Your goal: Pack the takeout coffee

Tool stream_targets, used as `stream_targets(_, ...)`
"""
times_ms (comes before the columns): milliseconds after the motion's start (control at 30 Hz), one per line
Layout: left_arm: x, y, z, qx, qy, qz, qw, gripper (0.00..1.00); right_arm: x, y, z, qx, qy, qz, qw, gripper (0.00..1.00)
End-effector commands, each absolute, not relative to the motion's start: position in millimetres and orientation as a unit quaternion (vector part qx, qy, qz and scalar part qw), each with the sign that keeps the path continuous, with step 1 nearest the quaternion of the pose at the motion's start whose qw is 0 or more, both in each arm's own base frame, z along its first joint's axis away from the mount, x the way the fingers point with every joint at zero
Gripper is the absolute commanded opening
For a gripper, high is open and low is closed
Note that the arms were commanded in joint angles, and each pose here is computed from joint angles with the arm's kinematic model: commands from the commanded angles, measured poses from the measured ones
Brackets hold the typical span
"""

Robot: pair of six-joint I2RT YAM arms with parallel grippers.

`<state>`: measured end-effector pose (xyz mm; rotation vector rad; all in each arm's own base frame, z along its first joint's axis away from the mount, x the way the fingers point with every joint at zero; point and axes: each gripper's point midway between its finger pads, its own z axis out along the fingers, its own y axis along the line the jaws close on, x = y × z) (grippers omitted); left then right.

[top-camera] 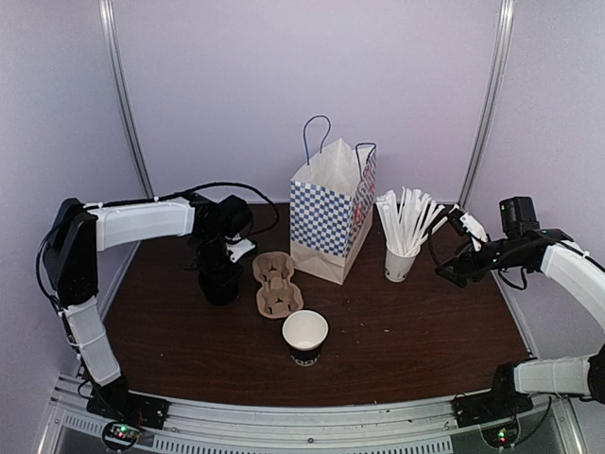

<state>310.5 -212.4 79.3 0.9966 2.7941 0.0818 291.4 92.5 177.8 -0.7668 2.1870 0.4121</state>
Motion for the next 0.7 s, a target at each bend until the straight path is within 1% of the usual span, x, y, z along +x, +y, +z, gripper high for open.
stream_targets(0, 318, -217, 125, 0.325, 0.934, 0.005, 0.148, 0.09, 294, 90, 191, -0.304, 0.852, 0.151, 0.399, 0.95)
stream_targets(133, 323, -217, 169, 0.318, 0.926, -0.004, 0.205, 0.08, 293, 90, 192, -0.304, 0.851, 0.151, 0.401, 0.95)
stream_targets(233, 322, -219, 184, 0.318, 0.923, -0.017, 0.216, 0.08, 292, 90, 194, -0.304, 0.849, 0.150, 0.405, 0.95)
stream_targets(300, 320, -221, 177, 0.316, 0.926, -0.020, 0.207, 0.08, 292, 90, 196, -0.304, 0.848, 0.149, 0.407, 0.96)
stream_targets(400, 317, -219, 151, 0.320, 0.932, -0.012, 0.171, 0.08, 290, 91, 197, -0.306, 0.846, 0.152, 0.410, 0.96)
stream_targets(533, 310, -213, 126, 0.326, 0.937, 0.005, 0.125, 0.11, 289, 93, 198, -0.306, 0.844, 0.157, 0.410, 0.96)
stream_targets(667, 311, -213, 125, 0.325, 0.937, 0.007, 0.127, 0.10, 289, 93, 196, -0.306, 0.846, 0.158, 0.407, 0.96)
